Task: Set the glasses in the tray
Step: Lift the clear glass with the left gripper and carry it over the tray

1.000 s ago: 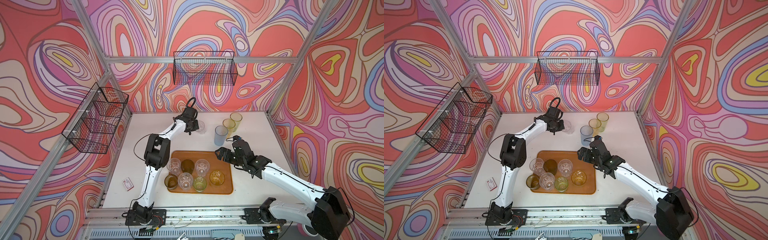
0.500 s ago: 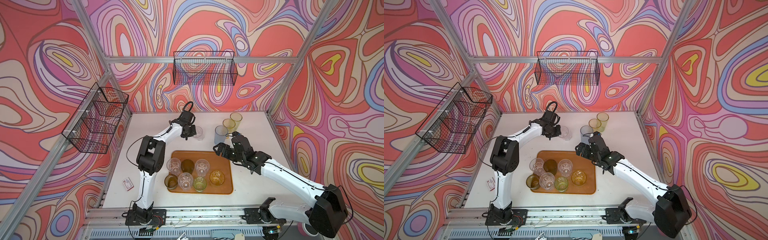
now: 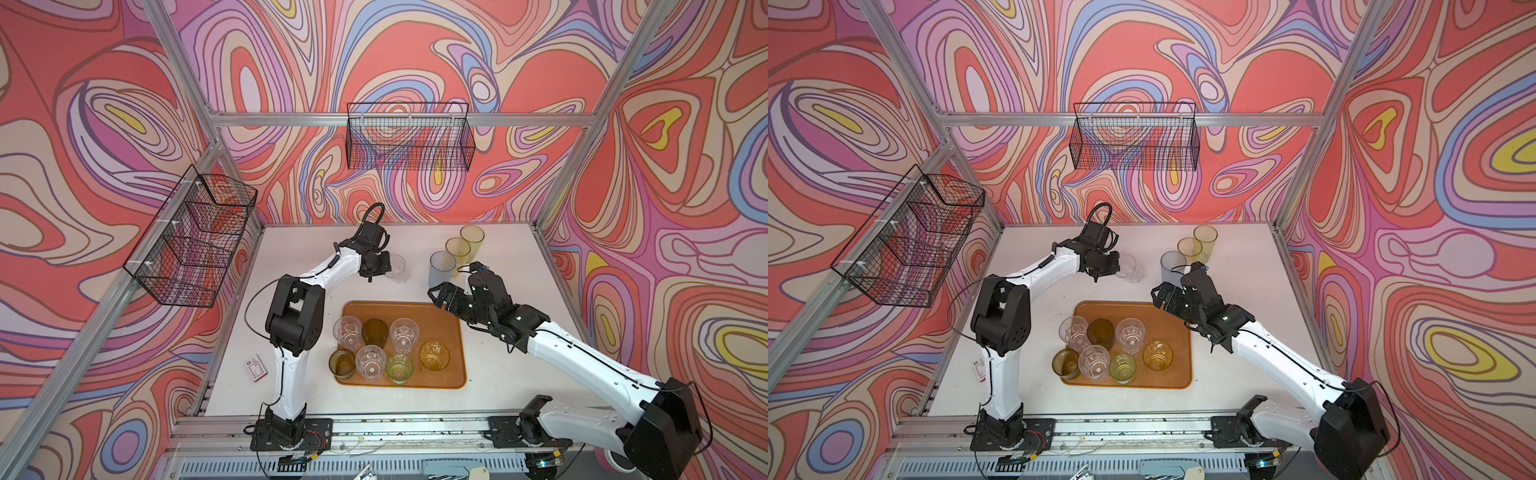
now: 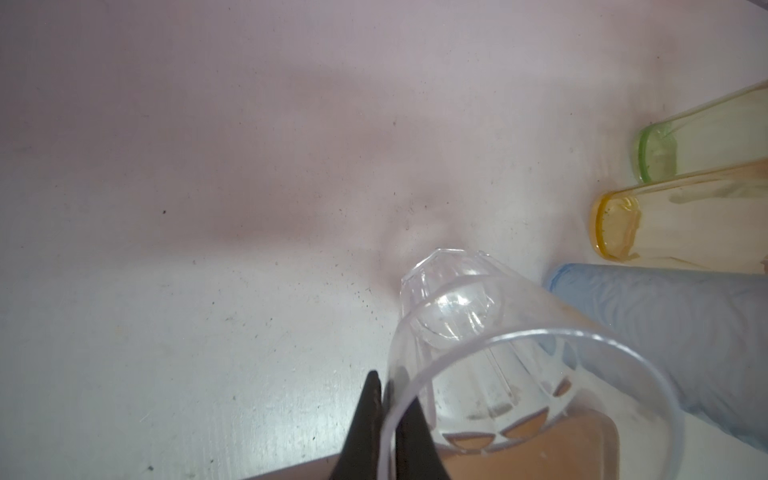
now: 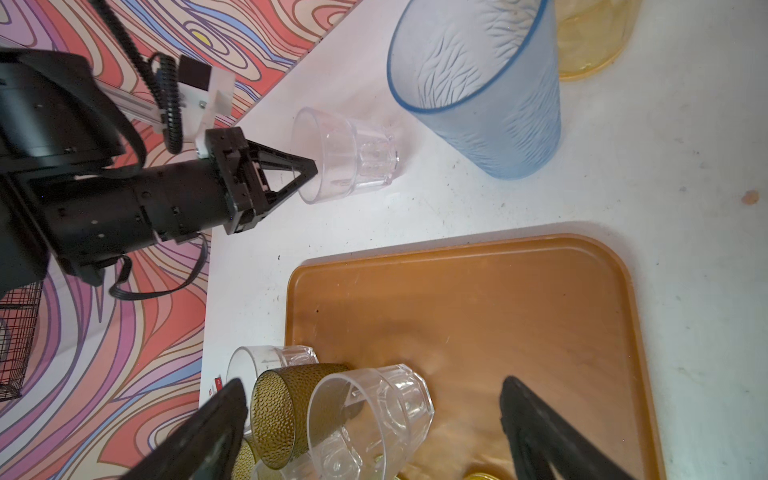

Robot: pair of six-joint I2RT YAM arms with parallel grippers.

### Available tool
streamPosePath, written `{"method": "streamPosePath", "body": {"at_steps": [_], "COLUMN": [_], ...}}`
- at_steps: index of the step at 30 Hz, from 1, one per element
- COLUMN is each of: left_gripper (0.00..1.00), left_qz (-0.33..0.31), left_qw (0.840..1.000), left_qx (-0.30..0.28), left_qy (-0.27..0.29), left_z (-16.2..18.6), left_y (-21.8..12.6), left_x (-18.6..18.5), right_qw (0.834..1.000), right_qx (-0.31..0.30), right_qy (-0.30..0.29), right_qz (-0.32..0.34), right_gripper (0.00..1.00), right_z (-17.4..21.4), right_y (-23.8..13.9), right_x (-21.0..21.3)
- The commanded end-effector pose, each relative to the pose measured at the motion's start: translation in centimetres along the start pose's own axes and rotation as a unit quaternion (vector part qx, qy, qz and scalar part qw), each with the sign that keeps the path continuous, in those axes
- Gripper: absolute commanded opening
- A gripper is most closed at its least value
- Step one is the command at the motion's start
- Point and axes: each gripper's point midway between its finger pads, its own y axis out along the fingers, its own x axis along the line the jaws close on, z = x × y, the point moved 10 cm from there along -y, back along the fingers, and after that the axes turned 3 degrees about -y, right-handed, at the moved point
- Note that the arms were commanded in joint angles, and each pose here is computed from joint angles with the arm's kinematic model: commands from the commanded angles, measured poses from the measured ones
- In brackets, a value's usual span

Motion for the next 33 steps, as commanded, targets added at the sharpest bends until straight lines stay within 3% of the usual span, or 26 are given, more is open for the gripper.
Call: {"method": "streamPosePath", "body": {"at_steps": [1, 12, 21, 33], "left_gripper": [0.00, 0.00, 0.00, 0.00], "left_qz": [0.021, 0.014, 0.000, -0.020], "left_qw": [1.000, 1.000, 0.997, 0.991], "left_qx": [-0.016, -0.004, -0.026, -0.031], "left_qy": [0.008, 0.020, 0.075, 0.127], "left_z": [0.0, 2.0, 4.2, 6.5], "left_y": [-3.2, -6.0, -10.8, -15.0], "left_x": [-0.3, 0.0, -2.5, -4.3], "right_qw": [1.000, 0.998, 0.995, 0.994], "right_qx": [-0.010, 0.003, 0.003, -0.012], "right_qy": [0.012, 0.003, -0.009, -0.026], "right_qz": [-0.023, -0.058, -0.104, -0.109], "right_gripper": [0.97, 0.97, 0.97, 0.98], "right_z": [-0.2, 0.3, 1.1, 1.3], "right_y": [-0.3, -1.5, -2.0, -2.7], "right_x": [0.2, 0.4, 0.3, -1.8]}}
